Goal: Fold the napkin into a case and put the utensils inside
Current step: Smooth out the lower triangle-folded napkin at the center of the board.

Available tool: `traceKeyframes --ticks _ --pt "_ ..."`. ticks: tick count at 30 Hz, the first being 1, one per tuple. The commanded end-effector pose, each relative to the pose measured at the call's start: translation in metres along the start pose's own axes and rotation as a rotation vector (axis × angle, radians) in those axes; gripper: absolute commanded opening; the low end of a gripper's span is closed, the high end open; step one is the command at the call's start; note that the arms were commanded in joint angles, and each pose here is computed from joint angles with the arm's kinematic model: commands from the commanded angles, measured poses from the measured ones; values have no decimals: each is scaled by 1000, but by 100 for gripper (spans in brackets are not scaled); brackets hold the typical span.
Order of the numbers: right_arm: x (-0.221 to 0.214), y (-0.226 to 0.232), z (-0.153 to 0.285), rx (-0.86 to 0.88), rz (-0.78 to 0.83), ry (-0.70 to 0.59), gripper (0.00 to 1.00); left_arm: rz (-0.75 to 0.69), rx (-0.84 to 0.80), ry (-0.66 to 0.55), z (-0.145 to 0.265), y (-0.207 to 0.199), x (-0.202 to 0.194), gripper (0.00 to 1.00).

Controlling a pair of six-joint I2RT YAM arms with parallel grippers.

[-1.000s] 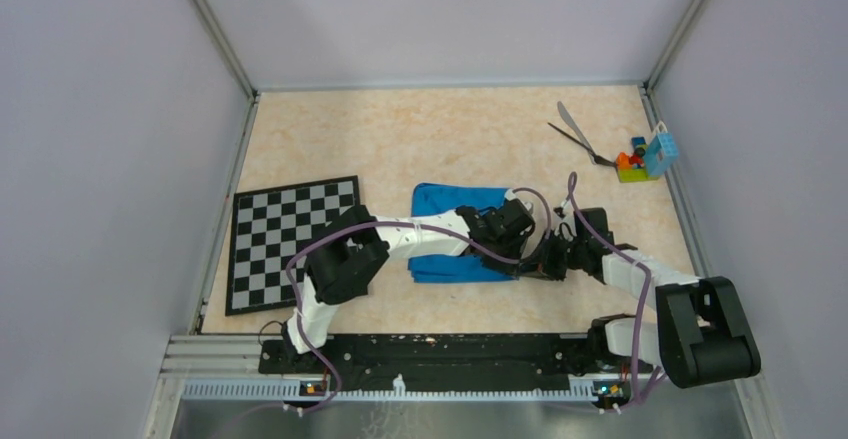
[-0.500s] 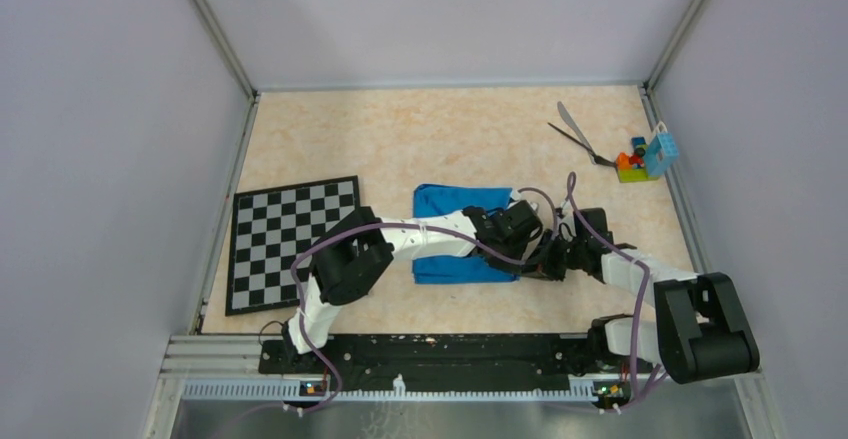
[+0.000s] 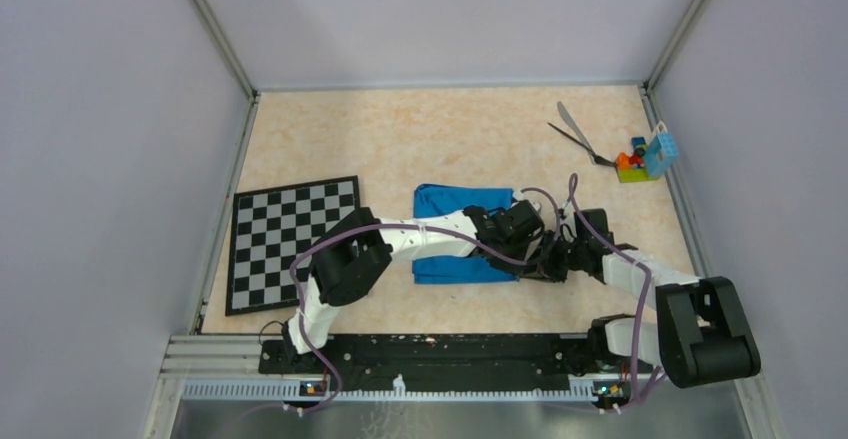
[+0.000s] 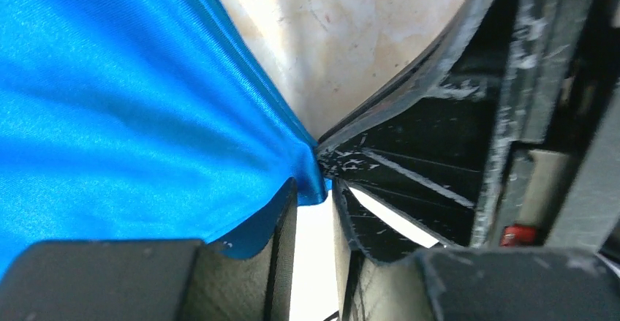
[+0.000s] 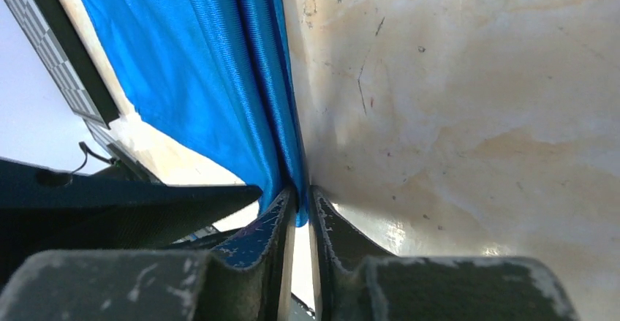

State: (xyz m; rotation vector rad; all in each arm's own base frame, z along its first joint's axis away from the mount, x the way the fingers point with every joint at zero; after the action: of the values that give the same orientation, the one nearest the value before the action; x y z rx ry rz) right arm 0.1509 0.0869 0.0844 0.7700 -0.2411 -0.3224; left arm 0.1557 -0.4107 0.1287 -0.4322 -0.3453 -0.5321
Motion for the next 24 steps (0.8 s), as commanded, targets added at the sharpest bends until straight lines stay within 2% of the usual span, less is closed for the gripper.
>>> traceKeyframes --ticks 1,7,12,13,15,16,22,24 --pt "6 5 8 -51 1 -72 19 -13 -59 -37 27 -9 3 33" --pt "12 13 24 -126 7 -180 29 -10 -104 -113 78 -3 6 43" --pt "14 20 25 -117 23 -192 33 71 -76 -158 105 44 -6 43" --pt "14 24 26 -99 39 -191 36 94 -81 -162 107 55 -9 43" --pt "15 34 25 -70 82 -185 62 142 -81 -178 112 79 -14 43" --pt "14 38 22 -70 106 -166 65 164 -79 -186 112 90 -18 42" --pt "6 36 4 -160 136 -73 66 230 -47 -203 108 129 -29 40" --pt "1 34 0 -202 138 -63 63 244 -41 -192 103 137 -35 39"
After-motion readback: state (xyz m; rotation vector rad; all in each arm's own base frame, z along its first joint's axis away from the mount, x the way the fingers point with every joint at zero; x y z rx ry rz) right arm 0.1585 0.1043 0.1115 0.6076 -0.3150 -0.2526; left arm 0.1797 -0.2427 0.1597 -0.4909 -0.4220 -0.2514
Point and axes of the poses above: each gripper's point midway between its finger pads, its own z axis back along the fingers, its own y axis along the line the jaws close on, x = y × z, the point moved 10 cm from there along z, back along the fingers, and after that the axes turned 5 degrees about -z, right-handed, at the moved point
